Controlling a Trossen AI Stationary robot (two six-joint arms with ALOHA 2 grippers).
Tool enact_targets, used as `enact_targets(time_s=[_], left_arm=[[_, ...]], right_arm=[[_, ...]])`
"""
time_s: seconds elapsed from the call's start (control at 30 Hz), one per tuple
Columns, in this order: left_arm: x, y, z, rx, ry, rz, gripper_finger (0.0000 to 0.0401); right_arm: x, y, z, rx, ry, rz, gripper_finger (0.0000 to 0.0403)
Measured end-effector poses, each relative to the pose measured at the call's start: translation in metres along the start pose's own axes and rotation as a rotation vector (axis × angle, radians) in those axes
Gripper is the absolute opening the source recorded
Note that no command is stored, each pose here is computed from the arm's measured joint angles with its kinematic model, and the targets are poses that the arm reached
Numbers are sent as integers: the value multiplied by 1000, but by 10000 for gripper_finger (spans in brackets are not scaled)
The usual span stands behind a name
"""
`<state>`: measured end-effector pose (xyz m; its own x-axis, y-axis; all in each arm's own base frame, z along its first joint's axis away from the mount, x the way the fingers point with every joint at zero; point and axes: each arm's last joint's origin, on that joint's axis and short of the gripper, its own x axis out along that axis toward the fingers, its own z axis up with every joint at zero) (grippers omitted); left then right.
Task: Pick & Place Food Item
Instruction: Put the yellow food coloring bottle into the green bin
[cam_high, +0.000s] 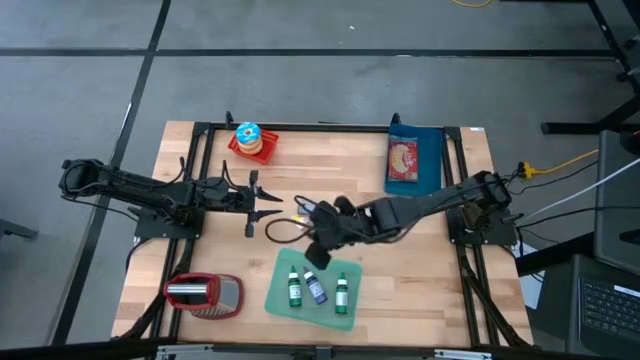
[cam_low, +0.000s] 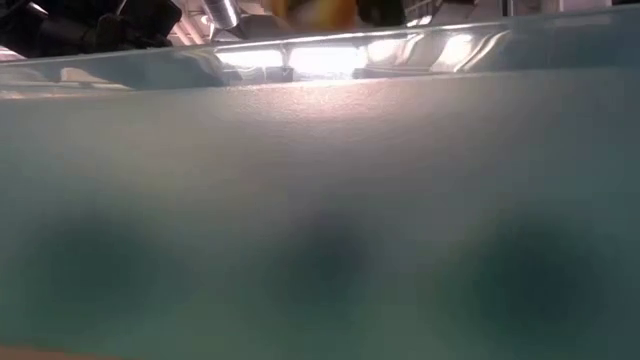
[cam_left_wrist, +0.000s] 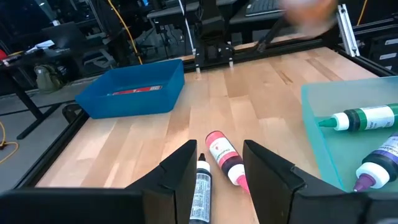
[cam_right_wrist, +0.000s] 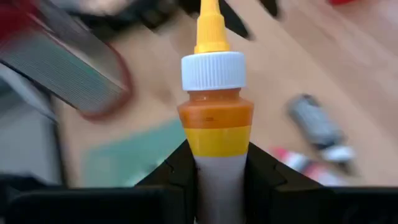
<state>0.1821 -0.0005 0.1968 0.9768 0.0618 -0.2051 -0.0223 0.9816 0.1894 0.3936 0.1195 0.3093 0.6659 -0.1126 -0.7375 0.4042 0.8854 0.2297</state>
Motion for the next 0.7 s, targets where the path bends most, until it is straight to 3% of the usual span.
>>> enact_targets(time_s=[0.13,0.37,0.7], left_arm=[[0,0,1,17,-14,5,125],[0,2,6,58,-59,26,125],[0,12,8,79,-77,104,125]], right_arm=[[-9,26,-6,162,-93,99,83],[-9,52,-34,439,-153,82,83],[43,96,-86,796,-183,167,83]])
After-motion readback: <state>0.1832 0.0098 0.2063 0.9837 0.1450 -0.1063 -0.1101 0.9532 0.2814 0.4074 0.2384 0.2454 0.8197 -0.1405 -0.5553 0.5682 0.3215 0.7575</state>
